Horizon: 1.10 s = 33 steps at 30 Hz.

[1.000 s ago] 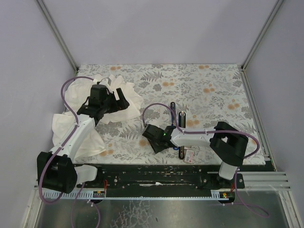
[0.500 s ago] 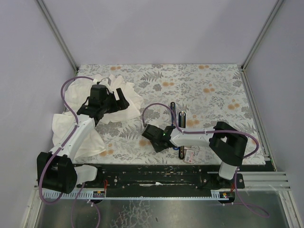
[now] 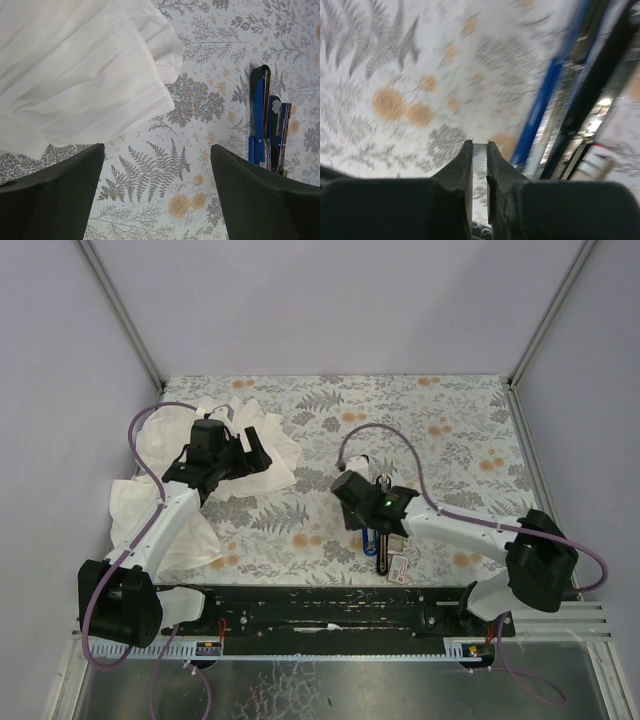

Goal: Load the staples into the stapler

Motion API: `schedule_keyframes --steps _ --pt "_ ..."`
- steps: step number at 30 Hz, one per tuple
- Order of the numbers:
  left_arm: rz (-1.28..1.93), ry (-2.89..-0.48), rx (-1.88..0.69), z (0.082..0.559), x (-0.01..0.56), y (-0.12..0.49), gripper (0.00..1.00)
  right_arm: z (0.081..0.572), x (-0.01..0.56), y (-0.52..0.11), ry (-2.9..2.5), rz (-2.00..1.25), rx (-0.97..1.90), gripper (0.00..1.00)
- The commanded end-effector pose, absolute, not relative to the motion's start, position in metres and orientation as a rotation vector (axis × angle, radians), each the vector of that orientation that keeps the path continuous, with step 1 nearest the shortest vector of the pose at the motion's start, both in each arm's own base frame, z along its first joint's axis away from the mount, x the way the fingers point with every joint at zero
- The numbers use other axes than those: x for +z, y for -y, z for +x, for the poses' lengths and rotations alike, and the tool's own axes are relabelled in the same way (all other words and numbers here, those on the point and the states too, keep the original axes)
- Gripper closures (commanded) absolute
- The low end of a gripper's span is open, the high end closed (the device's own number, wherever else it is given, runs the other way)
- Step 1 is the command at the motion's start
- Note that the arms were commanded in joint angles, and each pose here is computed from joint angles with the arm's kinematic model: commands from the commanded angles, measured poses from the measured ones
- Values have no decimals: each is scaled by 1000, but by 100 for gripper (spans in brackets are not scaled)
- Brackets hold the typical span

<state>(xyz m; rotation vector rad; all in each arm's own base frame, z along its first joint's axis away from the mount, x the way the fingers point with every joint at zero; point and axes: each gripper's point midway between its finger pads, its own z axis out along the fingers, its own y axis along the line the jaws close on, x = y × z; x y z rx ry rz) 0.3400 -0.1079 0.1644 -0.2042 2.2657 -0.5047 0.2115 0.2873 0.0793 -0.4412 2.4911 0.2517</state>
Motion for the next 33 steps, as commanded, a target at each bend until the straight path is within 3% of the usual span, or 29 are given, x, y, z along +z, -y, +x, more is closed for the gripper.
schedule_keyframes --steps 1,33 --pt "-188 -2235 -483 346 167 104 14 247 89 -241 -2450 -203 198 90" --pt "-186 -2247 -490 346 164 105 14 253 52 -215 -2516 -21 93 91"
